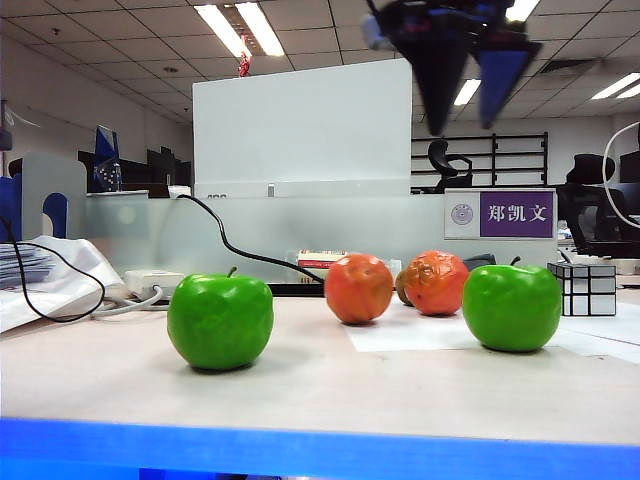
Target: Put the same fruits together.
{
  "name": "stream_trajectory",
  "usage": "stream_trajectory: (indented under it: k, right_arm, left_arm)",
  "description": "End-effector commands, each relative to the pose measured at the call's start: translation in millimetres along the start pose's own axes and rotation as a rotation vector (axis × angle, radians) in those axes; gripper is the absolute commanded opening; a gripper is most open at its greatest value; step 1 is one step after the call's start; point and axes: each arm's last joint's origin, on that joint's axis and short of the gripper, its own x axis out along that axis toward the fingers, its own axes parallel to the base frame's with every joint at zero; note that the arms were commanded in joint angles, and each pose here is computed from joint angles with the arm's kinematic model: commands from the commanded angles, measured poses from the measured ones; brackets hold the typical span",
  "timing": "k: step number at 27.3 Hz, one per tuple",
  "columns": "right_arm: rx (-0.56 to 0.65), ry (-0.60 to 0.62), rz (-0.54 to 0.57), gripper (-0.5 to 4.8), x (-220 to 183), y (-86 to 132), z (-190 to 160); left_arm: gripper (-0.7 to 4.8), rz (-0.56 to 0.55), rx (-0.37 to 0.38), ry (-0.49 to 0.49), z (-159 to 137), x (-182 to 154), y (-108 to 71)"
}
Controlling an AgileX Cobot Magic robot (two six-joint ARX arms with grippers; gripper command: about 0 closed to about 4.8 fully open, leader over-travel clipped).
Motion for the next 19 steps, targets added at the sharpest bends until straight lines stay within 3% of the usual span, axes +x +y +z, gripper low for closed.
stream_trajectory:
  k: [1, 9, 19]
  right_arm:
    - [0.043, 0.067, 0.004, 4.79, 9, -6, -13]
    - [0.051, 0.208, 0.044, 4.79, 53, 5, -32]
    - [0.063, 0.193, 0.043, 4.79, 75, 9, -36]
  left_arm:
    - [4.79, 0.003, 0.005, -0.002, 0, 0, -0.1]
    - [4.79, 0.003, 0.006, -0.003, 0, 0, -0.1]
    - [4.79, -0.005, 0.0, 0.003, 0, 0, -0.2]
